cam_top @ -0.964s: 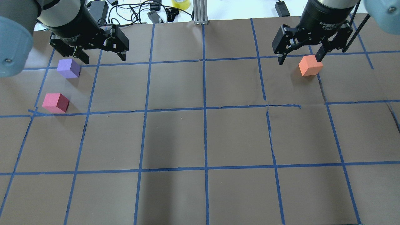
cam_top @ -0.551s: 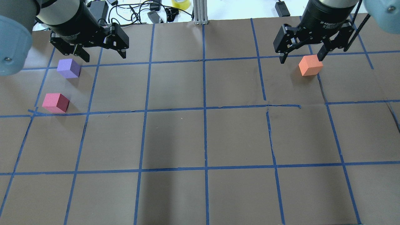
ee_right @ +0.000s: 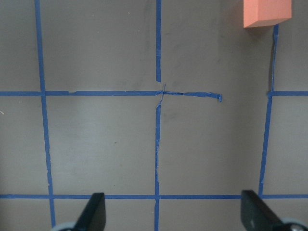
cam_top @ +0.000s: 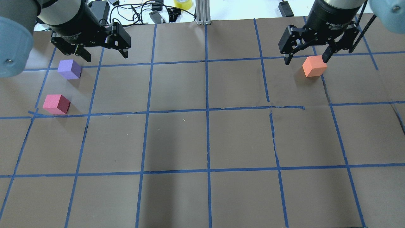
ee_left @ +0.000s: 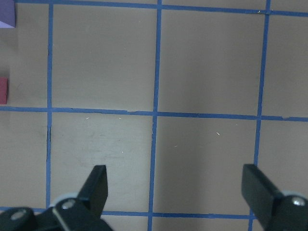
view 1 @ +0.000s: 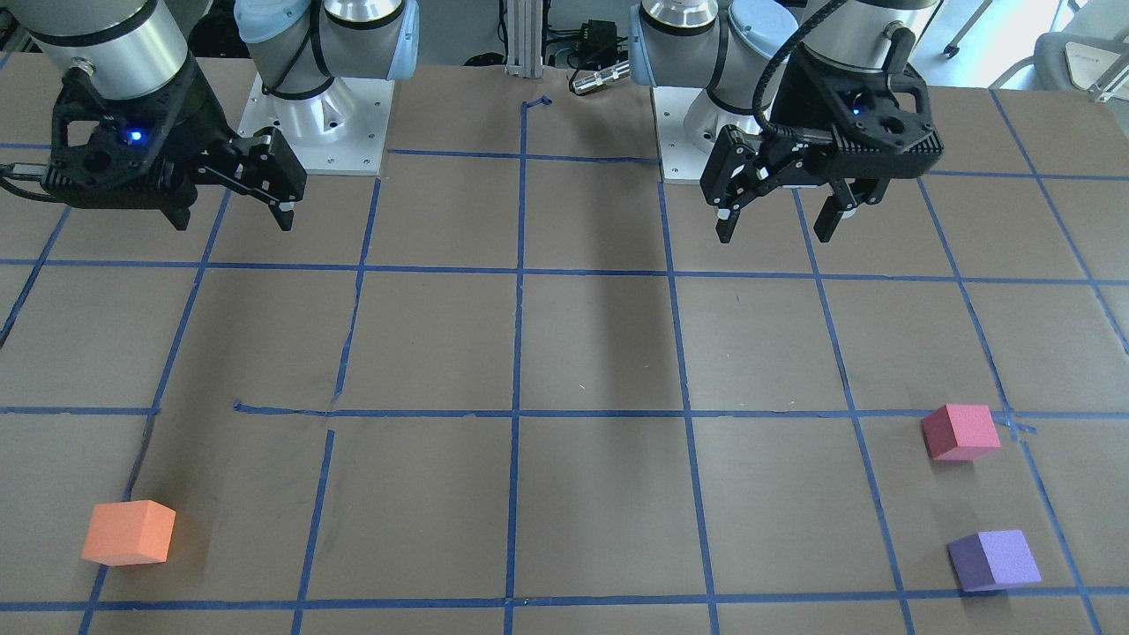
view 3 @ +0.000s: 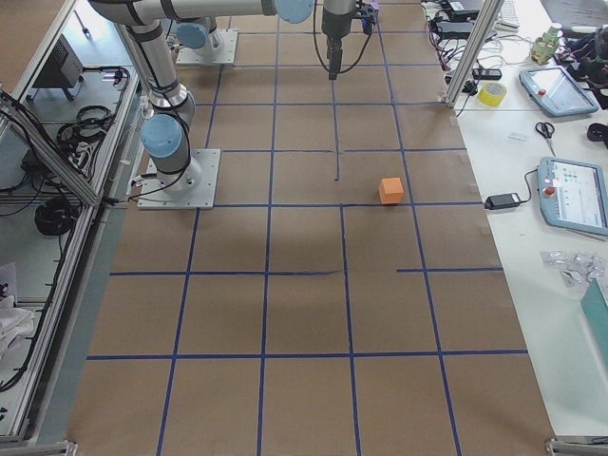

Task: Arrange blocks in a line
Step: 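Move the right gripper over the orange cube and lower onto it, then close the right gripper on the orange cube and lift it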

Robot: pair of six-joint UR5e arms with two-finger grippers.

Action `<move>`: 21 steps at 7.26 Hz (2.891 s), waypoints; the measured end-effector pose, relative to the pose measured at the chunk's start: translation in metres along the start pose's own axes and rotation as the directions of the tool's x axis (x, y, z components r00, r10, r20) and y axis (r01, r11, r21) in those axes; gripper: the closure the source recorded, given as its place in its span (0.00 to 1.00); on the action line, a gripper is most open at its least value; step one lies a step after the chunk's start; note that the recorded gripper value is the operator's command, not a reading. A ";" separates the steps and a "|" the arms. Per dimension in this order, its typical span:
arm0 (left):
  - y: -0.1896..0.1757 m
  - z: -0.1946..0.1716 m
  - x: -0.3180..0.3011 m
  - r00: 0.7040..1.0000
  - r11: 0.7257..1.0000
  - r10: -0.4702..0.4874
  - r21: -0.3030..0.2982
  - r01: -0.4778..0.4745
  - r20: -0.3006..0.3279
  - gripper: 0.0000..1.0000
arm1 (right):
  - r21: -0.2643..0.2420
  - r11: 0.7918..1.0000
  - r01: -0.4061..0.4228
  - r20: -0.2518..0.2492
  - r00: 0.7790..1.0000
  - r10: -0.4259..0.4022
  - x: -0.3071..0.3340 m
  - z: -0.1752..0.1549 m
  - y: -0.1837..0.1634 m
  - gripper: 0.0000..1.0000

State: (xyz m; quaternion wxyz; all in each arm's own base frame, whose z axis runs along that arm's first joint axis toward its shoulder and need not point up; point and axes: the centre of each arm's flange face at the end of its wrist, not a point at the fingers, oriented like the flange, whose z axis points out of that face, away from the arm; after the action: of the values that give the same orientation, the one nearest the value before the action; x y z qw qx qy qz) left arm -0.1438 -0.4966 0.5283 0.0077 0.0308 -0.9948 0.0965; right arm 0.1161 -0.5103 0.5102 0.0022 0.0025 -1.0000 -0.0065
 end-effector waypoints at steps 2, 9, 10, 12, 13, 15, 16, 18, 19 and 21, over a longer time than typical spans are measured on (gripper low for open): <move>0.001 0.000 -0.001 1.000 1.000 -0.002 0.001 0.002 0.000 0.00 | 0.008 0.999 -0.052 -0.103 0.993 0.052 0.040 0.015 -0.023 0.00; -0.001 -0.001 -0.003 1.000 1.000 -0.006 0.003 0.006 -0.001 0.00 | -0.024 0.998 -0.065 -0.070 0.996 0.063 0.155 0.168 -0.137 0.00; -0.003 -0.003 -0.006 1.000 1.000 -0.009 0.008 0.009 -0.006 0.00 | -0.011 0.998 -0.069 -0.055 0.996 0.068 0.161 0.184 -0.146 0.00; -0.003 -0.001 -0.011 1.000 1.000 -0.013 0.001 0.013 -0.011 0.00 | 0.012 0.998 -0.066 -0.019 0.998 0.066 0.164 0.207 -0.159 0.00; -0.002 -0.002 -0.011 1.000 1.000 -0.013 -0.001 0.013 -0.010 0.00 | 0.030 0.998 -0.053 -0.014 0.998 0.053 0.166 0.221 -0.167 0.00; 0.002 -0.002 -0.011 1.000 1.000 -0.009 -0.014 0.009 -0.009 0.00 | 0.053 0.999 0.014 -0.017 1.000 -0.013 0.178 0.250 -0.180 0.00; 0.005 -0.003 -0.009 1.000 1.000 -0.006 -0.026 0.006 -0.008 0.00 | 0.061 0.998 0.027 -0.014 1.000 -0.026 0.185 0.263 -0.184 0.00; 0.009 -0.004 -0.010 1.000 0.999 -0.006 -0.043 0.006 -0.004 0.00 | 0.062 0.998 0.033 -0.001 0.999 -0.033 0.190 0.280 -0.188 0.00; 0.010 -0.002 -0.010 1.000 0.999 -0.006 -0.050 0.006 -0.003 0.00 | 0.060 0.998 0.037 0.004 0.999 -0.037 0.191 0.287 -0.190 0.00; 0.011 -0.001 -0.010 1.000 0.998 -0.004 -0.055 0.004 -0.002 0.00 | 0.069 0.995 0.072 0.007 0.997 -0.073 0.192 0.307 -0.196 0.38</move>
State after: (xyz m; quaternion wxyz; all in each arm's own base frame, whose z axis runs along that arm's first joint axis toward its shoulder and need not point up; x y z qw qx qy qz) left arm -0.1348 -0.4852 0.5274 0.0098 0.0326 -0.9970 0.0692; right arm -0.0764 -0.7031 0.2015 -0.0031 0.0387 -0.9989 0.0279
